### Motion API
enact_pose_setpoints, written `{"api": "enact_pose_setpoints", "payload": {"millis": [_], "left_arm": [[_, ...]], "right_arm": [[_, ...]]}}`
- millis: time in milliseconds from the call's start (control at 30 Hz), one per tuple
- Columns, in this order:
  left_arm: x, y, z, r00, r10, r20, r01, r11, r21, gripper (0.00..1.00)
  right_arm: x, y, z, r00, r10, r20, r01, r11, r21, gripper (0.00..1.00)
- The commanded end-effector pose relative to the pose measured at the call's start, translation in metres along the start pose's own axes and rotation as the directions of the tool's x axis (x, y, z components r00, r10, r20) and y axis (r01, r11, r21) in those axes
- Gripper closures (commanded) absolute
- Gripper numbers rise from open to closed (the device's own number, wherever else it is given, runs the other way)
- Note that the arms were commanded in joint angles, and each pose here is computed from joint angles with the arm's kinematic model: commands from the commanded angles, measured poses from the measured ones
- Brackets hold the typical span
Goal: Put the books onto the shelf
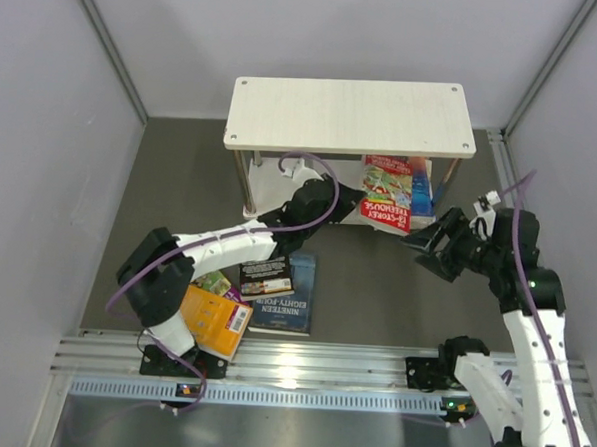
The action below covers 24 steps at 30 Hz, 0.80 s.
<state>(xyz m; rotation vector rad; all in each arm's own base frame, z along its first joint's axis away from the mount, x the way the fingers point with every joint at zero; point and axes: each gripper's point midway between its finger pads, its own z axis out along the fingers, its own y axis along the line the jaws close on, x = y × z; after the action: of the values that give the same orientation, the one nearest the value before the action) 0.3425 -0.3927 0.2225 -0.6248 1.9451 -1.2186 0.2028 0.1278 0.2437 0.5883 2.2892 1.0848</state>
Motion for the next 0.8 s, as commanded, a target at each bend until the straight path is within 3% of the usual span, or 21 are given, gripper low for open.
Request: {"api": "enact_pose_setpoints", "payload": {"millis": [0,167,367,767], "left_arm": [[-0.013,-0.035,0.016,0.990,-0.123,0.065,0.113,0.985,0.129,1.00],[-0.001,-0.028,0.036,0.981,-0.192,0.044,0.182,0.969,0.165,1.00],[-0.008,-0.020,0.049,0.963,-0.245,0.112,0.225,0.960,0.167,1.00],[0.008,-0.025,0.083,0.980,-0.185,0.073,0.175,0.977,0.123,0.97]], "right_arm": [[0.022,-0.013,-0.023,1.000,0.017,-0.001,-0.017,0.998,0.058,0.28],[0.052,-0.026,-0.046,1.000,-0.003,-0.031,0.006,0.995,0.098,0.28],[0.068,-0.036,-0.053,0.998,-0.013,-0.058,0.019,0.994,0.108,0.28],[0.078,-0.042,-0.056,0.995,-0.045,-0.090,0.055,0.993,0.108,0.28]]}}
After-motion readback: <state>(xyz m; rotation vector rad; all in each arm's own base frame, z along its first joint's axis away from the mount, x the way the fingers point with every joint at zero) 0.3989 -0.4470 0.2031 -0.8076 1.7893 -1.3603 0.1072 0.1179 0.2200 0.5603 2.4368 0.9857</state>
